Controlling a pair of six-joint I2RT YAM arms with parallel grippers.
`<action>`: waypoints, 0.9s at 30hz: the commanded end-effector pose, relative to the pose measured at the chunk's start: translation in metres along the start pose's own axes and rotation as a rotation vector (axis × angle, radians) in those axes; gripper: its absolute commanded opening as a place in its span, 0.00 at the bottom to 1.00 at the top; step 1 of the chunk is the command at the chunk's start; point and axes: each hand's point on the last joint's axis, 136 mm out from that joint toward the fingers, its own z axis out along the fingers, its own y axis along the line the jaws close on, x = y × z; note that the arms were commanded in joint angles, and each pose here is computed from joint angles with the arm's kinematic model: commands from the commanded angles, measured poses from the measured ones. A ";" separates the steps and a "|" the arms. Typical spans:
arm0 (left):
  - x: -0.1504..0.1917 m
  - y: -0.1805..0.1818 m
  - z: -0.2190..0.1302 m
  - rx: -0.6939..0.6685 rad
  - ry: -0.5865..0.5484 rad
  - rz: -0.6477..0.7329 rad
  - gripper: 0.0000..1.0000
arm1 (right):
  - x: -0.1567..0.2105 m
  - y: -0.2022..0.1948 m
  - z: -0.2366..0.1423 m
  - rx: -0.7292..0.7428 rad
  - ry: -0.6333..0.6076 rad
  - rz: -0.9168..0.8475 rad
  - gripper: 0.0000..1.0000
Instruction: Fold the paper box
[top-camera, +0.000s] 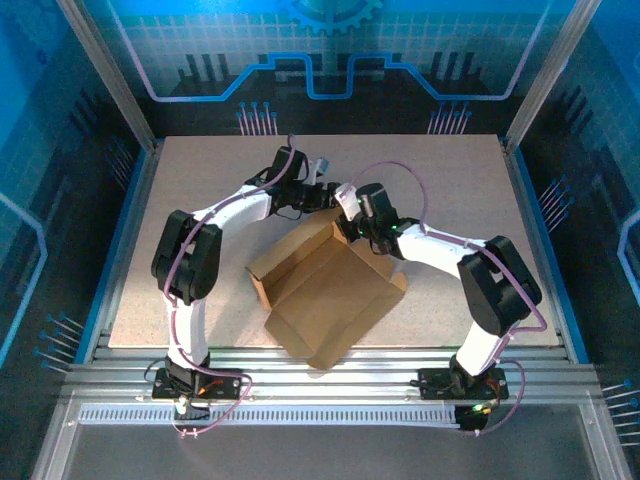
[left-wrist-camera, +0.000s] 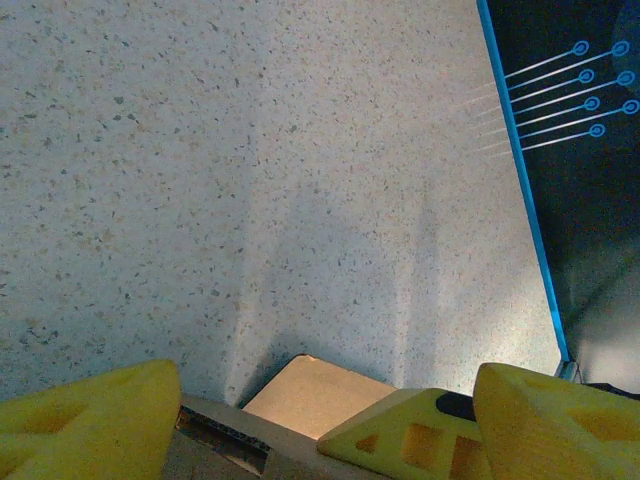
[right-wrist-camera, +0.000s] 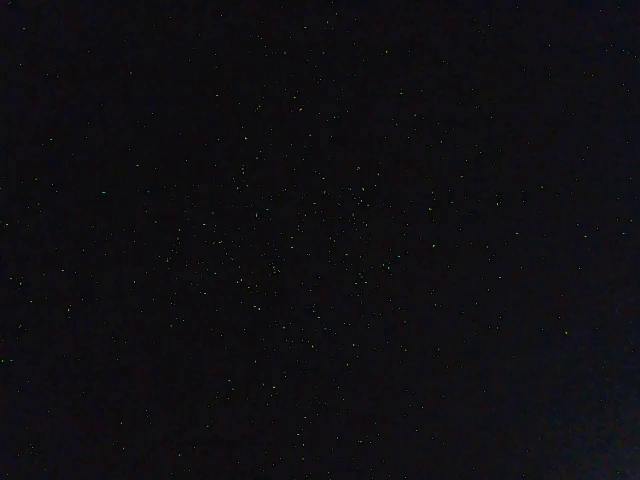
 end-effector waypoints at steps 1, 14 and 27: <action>0.019 -0.014 0.010 0.060 0.088 0.007 0.78 | 0.012 -0.007 0.010 0.103 0.027 -0.009 0.15; 0.018 -0.021 0.006 0.066 0.088 -0.015 0.78 | 0.005 -0.013 0.005 0.390 -0.010 -0.066 0.11; 0.019 -0.021 0.007 0.038 0.093 0.000 0.78 | -0.005 0.030 -0.008 0.136 -0.091 0.004 0.31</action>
